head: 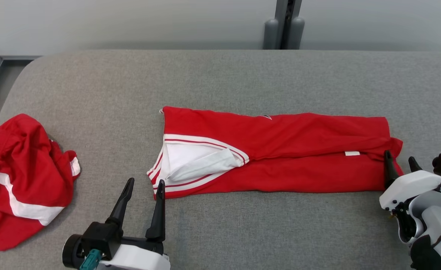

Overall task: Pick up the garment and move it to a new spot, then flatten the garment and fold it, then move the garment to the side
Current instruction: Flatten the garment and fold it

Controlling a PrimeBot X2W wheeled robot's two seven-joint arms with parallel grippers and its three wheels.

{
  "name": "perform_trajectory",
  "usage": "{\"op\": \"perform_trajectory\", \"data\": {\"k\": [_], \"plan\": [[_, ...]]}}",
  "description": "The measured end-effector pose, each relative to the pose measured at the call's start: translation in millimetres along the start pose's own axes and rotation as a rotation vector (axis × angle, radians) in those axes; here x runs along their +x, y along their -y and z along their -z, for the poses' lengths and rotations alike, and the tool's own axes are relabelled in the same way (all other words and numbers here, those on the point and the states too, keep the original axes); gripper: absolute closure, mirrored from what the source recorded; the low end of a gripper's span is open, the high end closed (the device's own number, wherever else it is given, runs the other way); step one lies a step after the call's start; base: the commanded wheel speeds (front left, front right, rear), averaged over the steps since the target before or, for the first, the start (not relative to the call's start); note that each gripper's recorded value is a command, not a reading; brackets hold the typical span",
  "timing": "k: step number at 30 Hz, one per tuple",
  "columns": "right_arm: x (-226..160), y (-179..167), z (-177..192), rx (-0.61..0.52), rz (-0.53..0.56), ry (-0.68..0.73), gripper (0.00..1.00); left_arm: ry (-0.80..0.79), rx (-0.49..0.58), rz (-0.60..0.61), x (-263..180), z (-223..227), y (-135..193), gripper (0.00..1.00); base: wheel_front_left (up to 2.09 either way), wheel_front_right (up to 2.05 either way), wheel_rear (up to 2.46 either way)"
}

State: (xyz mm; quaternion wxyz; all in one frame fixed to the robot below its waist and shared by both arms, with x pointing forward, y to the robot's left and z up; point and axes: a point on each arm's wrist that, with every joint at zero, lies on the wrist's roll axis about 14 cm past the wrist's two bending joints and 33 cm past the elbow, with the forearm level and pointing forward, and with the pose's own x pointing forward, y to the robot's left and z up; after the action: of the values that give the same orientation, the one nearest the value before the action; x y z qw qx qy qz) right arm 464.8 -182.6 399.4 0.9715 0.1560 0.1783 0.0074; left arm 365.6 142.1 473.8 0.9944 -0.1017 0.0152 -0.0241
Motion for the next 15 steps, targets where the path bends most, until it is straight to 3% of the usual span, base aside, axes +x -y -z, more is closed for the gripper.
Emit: {"op": "perform_trajectory", "data": {"k": [9,10,11,13,14,15], "plan": [[13.1,3.9,28.1,0.008,0.031,-0.095,0.0,-0.023,0.003,0.005,8.8,7.7,-0.5,0.0,0.0,0.0,0.0],[13.6,3.2,29.7,0.009,0.03,-0.101,0.09,-0.024,0.002,0.005,8.7,7.9,-0.9,0.0,0.0,0.0,0.0],[15.1,0.3,31.5,0.008,0.024,-0.107,0.41,-0.024,0.004,0.002,8.7,7.9,-2.3,0.0,0.0,0.0,0.0],[15.6,-2.3,32.9,0.007,0.016,-0.112,0.75,-0.019,0.006,0.003,9.8,6.3,-2.7,0.0,0.0,0.0,0.0],[15.7,-3.1,32.9,0.005,0.013,-0.113,1.0,-0.017,0.008,0.002,10.0,5.6,-3.0,0.0,0.0,0.0,0.0],[15.7,-4.7,33.1,0.004,0.008,-0.114,1.0,-0.016,0.008,0.002,9.9,5.3,-3.1,0.0,0.0,0.0,0.0]]}}
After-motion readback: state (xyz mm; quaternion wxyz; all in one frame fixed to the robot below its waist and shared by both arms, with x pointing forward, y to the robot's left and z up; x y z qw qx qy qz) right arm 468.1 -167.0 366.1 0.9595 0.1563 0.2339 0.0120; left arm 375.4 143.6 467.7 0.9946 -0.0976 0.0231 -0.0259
